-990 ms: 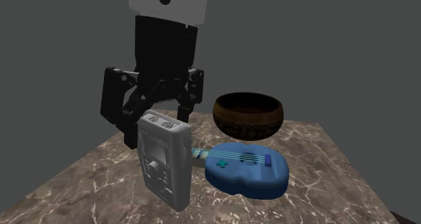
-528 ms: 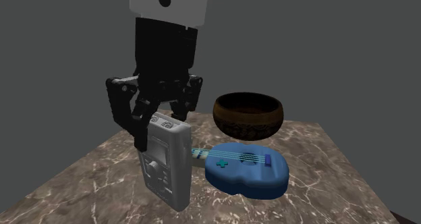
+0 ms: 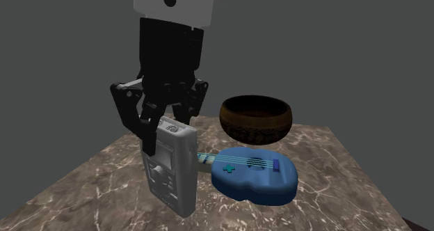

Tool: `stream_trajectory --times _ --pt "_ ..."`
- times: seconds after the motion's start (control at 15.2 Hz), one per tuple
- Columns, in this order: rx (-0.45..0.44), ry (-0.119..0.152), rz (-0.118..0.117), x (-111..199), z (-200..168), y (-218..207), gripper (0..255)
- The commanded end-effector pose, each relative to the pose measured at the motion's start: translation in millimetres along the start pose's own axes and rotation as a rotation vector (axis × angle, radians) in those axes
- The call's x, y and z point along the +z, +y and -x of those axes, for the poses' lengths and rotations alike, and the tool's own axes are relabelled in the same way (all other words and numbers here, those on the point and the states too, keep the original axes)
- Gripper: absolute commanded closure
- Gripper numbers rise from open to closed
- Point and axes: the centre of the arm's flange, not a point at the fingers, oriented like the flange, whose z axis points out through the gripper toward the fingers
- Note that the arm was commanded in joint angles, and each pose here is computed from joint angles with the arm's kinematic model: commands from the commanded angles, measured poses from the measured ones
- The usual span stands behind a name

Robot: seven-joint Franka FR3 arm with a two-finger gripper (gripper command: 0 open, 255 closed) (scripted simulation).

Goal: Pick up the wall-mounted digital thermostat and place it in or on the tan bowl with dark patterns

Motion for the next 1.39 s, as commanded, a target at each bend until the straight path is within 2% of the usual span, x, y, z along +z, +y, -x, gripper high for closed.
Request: stream_trajectory --times 0.0,1.32 --pt "-0.001 -0.001 0.0 1 0 0 255" --pt "-0.001 -0.001 0.0 -104 -13 -12 255"
